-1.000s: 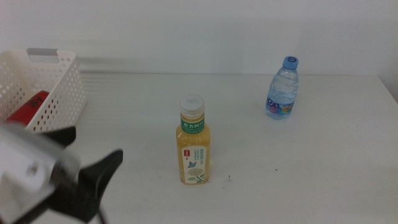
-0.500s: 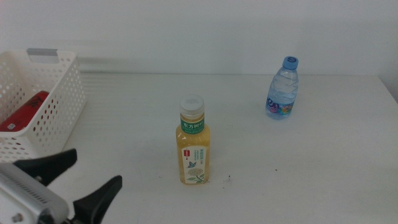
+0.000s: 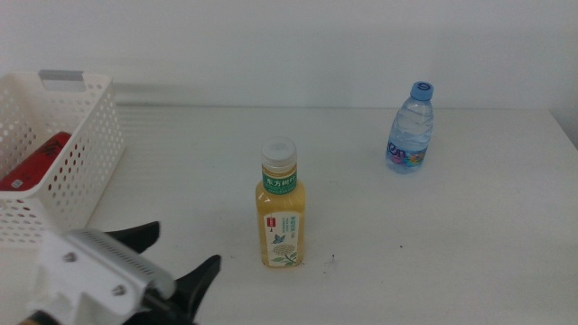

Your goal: Use arms to grab the bottles and put them into the dustbin to the left of the table.

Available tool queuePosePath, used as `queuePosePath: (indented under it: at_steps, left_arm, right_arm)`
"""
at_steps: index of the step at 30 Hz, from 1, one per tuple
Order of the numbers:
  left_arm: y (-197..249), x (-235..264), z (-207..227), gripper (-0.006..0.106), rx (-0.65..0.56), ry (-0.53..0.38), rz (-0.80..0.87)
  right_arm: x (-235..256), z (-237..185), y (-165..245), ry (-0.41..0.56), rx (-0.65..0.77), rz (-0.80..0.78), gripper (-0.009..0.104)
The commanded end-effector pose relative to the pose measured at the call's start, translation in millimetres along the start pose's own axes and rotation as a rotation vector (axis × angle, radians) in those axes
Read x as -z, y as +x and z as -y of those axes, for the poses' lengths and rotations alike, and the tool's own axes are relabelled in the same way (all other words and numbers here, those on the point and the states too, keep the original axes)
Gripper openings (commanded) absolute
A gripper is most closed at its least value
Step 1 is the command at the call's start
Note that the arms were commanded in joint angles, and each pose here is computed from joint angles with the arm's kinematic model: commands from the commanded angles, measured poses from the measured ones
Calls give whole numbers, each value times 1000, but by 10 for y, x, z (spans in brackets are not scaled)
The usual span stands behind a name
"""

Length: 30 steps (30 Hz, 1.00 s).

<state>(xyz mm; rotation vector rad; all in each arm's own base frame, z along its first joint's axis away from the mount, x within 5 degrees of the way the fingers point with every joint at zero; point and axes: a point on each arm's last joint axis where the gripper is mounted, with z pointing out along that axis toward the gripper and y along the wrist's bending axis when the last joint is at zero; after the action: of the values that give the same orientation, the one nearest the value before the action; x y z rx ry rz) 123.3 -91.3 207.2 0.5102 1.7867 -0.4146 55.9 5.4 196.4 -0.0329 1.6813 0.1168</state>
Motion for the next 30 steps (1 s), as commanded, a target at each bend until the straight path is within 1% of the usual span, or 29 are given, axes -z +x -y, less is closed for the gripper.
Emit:
queuePosePath:
  at_steps: [1, 8, 12, 15, 23, 30]
  left_arm:
    - [18, -103, 37, 94, 20, 15, 24]
    - [193, -401, 97, 94, 66, 37, 8]
    - [262, -520, 101, 94, 65, 28, 32]
    - [317, -662, 118, 94, 95, 22, 5]
    - [334, -1036, 196, 94, 104, 42, -15]
    - [298, -1220, 228, 94, 106, 44, -8]
  right_arm:
    - [1, 0, -2, -1, 14, 14, 89]
    - [1, 0, -2, -1, 14, 14, 89]
    - [1, 0, -2, -1, 14, 14, 89]
    - [1, 0, -2, -1, 14, 14, 89]
    - [1, 0, -2, -1, 14, 14, 89]
    - [1, 0, -2, -1, 14, 14, 89]
